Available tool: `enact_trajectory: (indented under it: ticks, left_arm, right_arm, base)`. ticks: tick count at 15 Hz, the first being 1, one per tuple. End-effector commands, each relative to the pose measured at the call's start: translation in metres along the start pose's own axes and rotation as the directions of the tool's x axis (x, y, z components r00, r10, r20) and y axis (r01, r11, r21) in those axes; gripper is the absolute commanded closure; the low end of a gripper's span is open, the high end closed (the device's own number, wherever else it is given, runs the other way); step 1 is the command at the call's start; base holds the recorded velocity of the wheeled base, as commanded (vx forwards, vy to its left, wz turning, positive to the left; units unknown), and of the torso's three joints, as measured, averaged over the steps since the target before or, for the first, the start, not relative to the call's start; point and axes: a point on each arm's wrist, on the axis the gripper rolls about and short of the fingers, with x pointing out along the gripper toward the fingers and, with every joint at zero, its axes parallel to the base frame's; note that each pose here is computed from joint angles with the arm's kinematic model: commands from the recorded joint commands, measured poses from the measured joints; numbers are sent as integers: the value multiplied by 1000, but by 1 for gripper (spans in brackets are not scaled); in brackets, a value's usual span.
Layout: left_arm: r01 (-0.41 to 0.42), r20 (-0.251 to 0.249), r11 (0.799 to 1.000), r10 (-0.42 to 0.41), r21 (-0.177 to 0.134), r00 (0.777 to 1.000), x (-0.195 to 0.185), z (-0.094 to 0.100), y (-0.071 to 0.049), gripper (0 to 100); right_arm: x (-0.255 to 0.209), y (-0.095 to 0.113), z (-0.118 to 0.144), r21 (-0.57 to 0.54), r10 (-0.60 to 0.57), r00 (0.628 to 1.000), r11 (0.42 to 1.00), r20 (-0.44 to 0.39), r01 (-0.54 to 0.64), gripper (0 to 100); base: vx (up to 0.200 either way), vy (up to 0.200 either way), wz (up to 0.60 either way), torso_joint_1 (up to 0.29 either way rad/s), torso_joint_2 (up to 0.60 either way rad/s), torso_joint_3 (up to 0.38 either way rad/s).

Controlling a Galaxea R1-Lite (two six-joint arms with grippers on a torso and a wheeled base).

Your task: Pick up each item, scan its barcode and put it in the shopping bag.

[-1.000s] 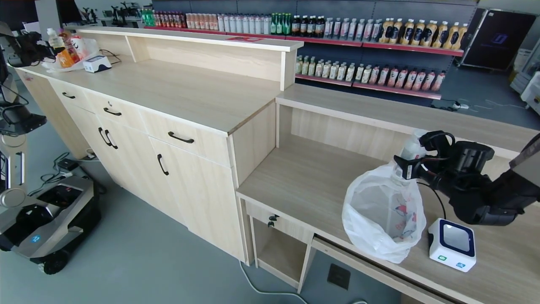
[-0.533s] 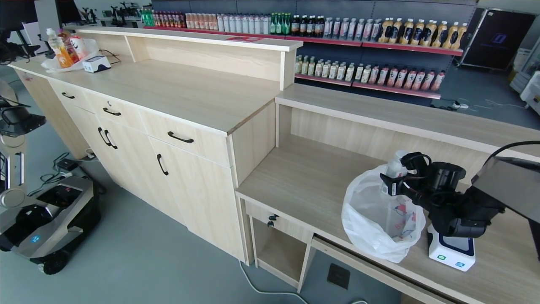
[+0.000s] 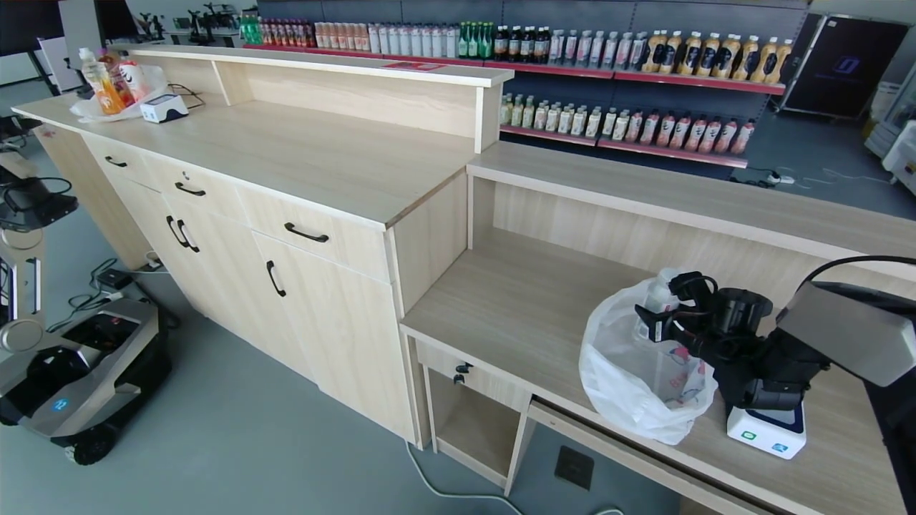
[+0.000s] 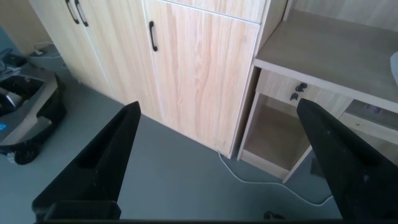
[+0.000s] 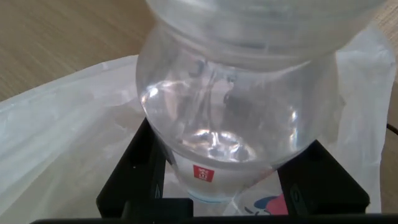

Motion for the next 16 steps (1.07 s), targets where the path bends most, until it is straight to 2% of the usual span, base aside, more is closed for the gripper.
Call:
enact_trajectory:
  ticks: [1, 8, 9, 12, 16]
  left_arm:
    - [-1, 0, 1000, 1, 0, 1000, 0, 0, 0, 0]
    - [-1, 0, 1000, 1, 0, 1000, 0, 0, 0, 0]
    - [-1, 0, 1000, 1, 0, 1000, 0, 0, 0, 0]
    - [-1, 0, 1000, 1, 0, 1000, 0, 0, 0, 0]
    - [-1, 0, 1000, 1, 0, 1000, 0, 0, 0, 0]
  right_arm:
    - [3, -1, -9, 3, -1, 1000, 1000, -13, 1, 100]
    - [7, 0, -17, 2, 1, 1000, 1000, -23, -1, 100]
    - [7, -1, -17, 3, 0, 1000, 1000, -25, 0, 0]
    - [4, -6, -7, 7, -10, 1000, 1000, -8, 10, 0]
    - [-20, -15, 66, -31, -38, 991, 999, 125, 43, 0]
  base:
    - [0, 0, 0, 0, 0, 0]
    - [0, 0, 0, 0, 0, 0]
    - [0, 0, 0, 0, 0, 0]
    - [0, 0, 0, 0, 0, 0]
    - [0, 0, 0, 0, 0, 0]
